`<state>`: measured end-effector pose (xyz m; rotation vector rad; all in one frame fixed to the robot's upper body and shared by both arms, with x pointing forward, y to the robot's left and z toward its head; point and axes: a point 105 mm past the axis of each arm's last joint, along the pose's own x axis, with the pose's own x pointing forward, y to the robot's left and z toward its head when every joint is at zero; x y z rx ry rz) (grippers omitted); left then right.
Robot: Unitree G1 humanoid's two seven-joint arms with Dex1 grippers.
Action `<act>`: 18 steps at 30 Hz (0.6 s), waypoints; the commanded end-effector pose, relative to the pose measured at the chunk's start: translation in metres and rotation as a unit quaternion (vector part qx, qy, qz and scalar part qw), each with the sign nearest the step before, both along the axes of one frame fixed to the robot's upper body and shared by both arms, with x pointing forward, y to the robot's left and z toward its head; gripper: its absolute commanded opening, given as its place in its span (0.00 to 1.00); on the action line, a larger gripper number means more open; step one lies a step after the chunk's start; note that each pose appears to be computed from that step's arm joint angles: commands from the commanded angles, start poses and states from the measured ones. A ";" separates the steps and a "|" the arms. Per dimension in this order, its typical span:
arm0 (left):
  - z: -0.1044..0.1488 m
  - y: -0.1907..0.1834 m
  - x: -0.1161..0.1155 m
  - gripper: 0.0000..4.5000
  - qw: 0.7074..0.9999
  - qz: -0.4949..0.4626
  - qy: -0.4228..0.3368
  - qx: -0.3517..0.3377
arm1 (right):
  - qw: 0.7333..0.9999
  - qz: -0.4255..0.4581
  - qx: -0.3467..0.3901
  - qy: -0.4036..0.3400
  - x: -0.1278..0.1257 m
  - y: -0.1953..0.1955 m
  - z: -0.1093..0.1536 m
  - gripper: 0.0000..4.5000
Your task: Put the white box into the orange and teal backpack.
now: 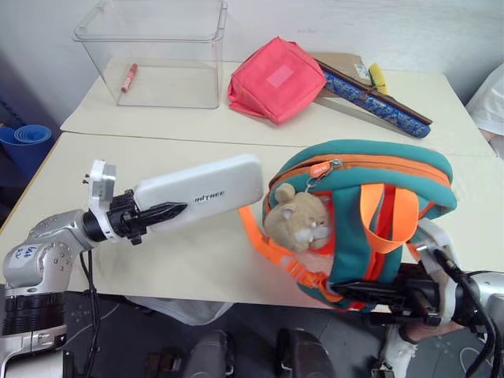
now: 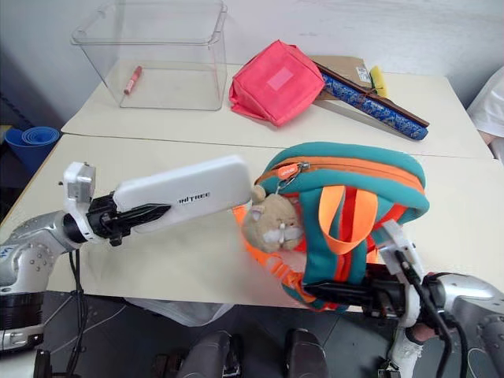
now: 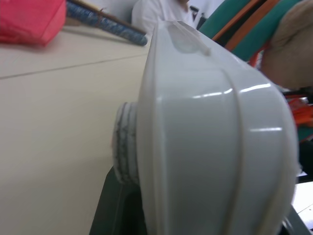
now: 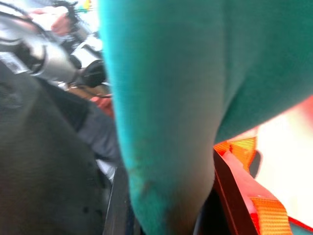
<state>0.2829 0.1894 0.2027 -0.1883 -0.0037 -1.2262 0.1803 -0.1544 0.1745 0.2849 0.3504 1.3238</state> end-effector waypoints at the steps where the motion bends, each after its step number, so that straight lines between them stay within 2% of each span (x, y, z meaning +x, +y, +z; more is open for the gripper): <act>1: 0.039 -0.016 -0.016 0.29 0.997 -0.047 -0.053 -0.037 | 1.000 -0.008 0.005 -0.028 0.004 -0.005 0.007 0.01; 5: 0.057 -0.020 -0.026 0.29 0.994 -0.068 -0.060 -0.061 | 0.999 -0.012 0.006 -0.031 0.004 -0.006 0.004 0.01; 10: 0.063 -0.035 -0.020 0.29 0.992 -0.079 -0.092 -0.042 | 0.999 -0.014 0.005 -0.029 0.004 -0.009 0.002 0.01; 14: 0.059 -0.057 -0.018 0.29 0.984 -0.132 -0.121 0.009 | 1.000 -0.017 0.002 -0.025 0.004 -0.011 0.000 0.01; 18: 0.046 -0.064 -0.016 0.29 0.974 -0.164 -0.135 0.082 | 0.999 -0.021 -0.001 -0.030 0.006 -0.011 -0.001 0.01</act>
